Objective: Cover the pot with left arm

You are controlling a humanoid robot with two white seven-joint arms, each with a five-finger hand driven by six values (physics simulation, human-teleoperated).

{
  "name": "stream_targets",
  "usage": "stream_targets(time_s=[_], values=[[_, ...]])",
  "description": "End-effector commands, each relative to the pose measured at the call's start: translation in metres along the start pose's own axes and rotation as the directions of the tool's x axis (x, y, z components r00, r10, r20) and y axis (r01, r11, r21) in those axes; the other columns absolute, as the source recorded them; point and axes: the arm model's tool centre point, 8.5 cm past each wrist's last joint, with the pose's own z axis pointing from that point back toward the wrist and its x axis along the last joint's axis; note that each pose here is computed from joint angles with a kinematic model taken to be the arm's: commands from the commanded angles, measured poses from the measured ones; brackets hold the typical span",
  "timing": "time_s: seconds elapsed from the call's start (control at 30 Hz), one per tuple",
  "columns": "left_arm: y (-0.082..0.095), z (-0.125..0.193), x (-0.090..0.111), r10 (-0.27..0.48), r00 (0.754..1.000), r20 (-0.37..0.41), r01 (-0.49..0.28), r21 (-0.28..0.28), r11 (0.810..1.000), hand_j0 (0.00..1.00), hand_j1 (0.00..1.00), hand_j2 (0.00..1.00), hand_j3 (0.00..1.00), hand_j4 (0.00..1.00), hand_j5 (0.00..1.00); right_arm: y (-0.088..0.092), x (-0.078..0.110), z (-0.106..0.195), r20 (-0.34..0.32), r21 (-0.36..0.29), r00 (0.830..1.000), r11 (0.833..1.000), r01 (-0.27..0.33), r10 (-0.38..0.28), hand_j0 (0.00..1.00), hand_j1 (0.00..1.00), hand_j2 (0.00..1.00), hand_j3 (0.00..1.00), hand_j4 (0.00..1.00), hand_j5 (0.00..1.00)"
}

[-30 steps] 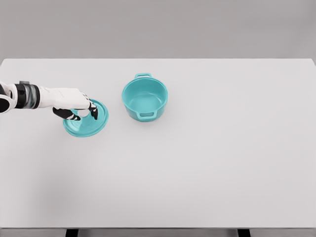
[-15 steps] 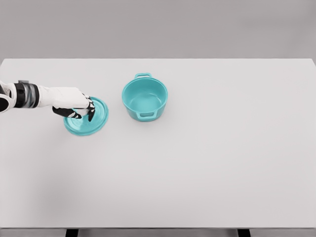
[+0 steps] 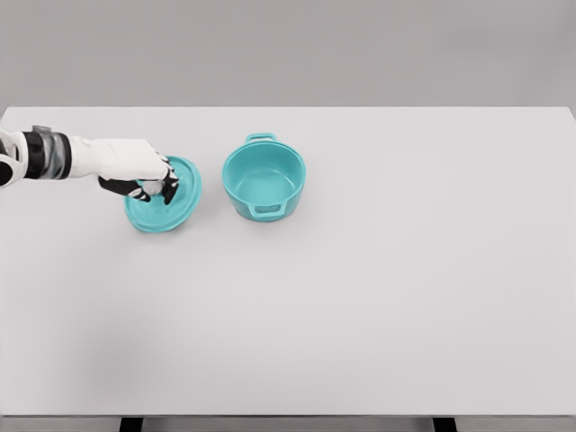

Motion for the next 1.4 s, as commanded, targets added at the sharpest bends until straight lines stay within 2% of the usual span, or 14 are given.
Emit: stream_targets(time_s=[0.0,0.23,0.53,0.97,1.37], values=[[0.003,0.000,0.002,-0.002,1.000,0.005,0.002,0.008,1.000,0.41,0.41,0.41,0.41,0.41,0.41,0.000,0.000,0.000,0.000,0.000,1.000,1.000,0.001,-0.001,1.00,1.00,1.00,1.00,1.00,1.00],[0.024,0.002,0.007,-0.020,0.999,0.026,0.018,0.051,0.999,0.41,0.41,0.41,0.41,0.41,0.41,0.000,0.000,0.000,0.000,0.000,1.000,1.000,-0.001,0.001,1.00,1.00,1.00,1.00,1.00,1.00],[0.038,0.002,0.008,-0.030,0.999,0.034,0.027,0.079,0.997,0.41,0.41,0.41,0.41,0.41,0.41,0.000,0.000,0.000,0.000,0.000,1.000,1.000,-0.001,0.001,1.00,1.00,1.00,1.00,1.00,1.00],[0.069,-0.024,0.030,-0.075,0.992,0.101,0.061,0.132,0.989,0.41,0.41,0.41,0.41,0.41,0.41,0.000,0.000,0.000,0.000,0.000,1.000,1.000,0.001,-0.001,1.00,1.00,1.00,1.00,1.00,1.00],[0.085,-0.035,0.040,-0.097,0.987,0.126,0.077,0.156,0.985,0.41,0.41,0.41,0.41,0.41,0.41,0.000,0.000,0.000,0.000,0.000,1.000,1.000,-0.001,0.001,1.00,1.00,1.00,1.00,1.00,1.00]])
